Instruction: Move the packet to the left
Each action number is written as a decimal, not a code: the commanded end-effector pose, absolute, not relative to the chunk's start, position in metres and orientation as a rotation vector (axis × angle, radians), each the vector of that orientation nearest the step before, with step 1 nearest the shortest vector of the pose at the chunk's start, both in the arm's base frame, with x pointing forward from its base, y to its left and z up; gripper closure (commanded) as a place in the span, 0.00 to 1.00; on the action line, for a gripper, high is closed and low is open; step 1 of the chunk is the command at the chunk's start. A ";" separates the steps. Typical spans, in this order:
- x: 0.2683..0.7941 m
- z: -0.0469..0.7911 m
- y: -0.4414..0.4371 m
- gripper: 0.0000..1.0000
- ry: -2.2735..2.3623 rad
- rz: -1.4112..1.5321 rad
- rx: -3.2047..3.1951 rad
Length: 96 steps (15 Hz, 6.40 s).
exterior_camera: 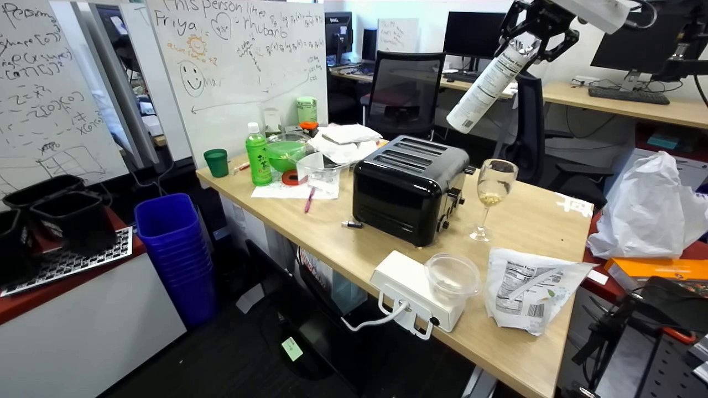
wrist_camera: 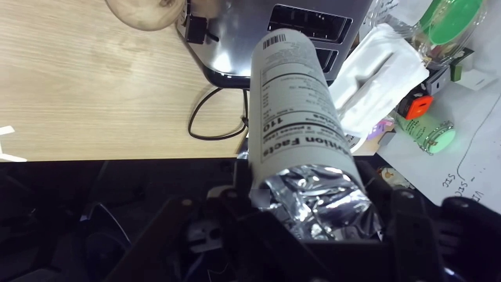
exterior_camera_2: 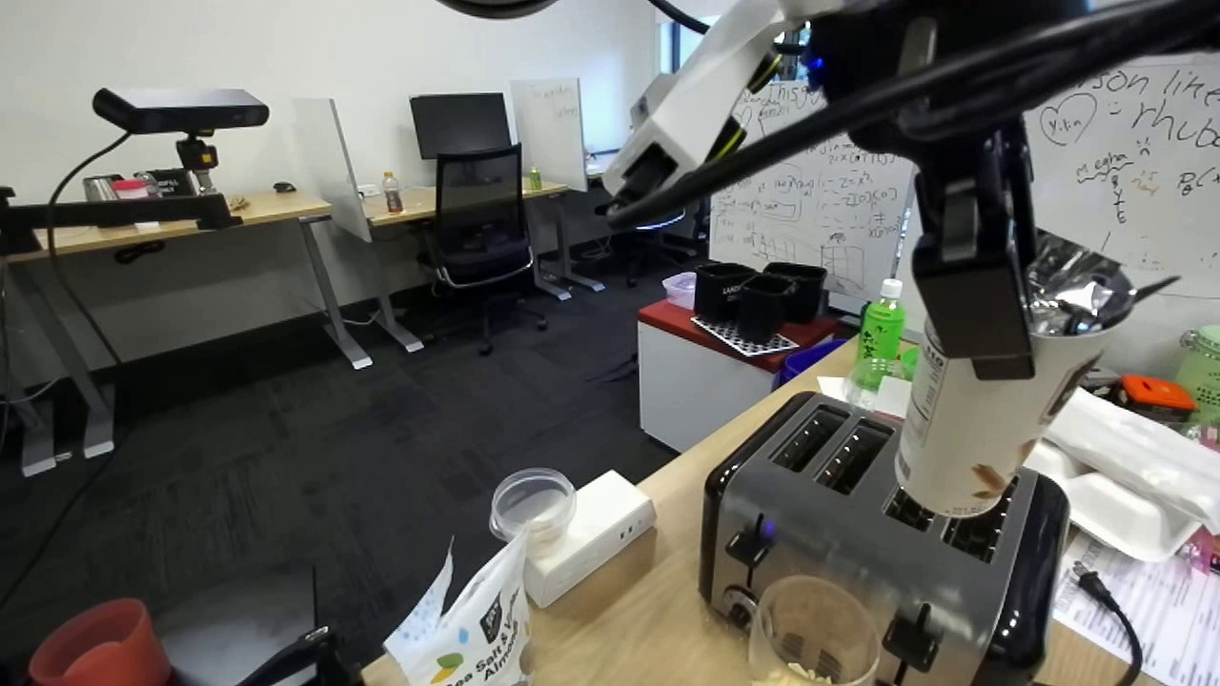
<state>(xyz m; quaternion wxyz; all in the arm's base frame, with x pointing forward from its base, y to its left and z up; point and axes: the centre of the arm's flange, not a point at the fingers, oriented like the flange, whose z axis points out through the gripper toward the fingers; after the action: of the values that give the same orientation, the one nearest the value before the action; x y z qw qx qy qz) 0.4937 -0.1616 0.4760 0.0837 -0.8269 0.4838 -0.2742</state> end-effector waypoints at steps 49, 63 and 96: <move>0.411 0.372 -0.020 0.59 -0.248 -0.514 -3.101; 0.450 0.288 0.009 0.59 -0.419 -0.513 -3.073; 0.468 0.357 -0.017 0.00 -0.400 -0.536 -3.046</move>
<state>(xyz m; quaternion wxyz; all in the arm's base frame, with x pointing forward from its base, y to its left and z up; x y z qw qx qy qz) 0.4675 -0.0169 0.3568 0.0117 -0.9767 -0.1282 -0.1717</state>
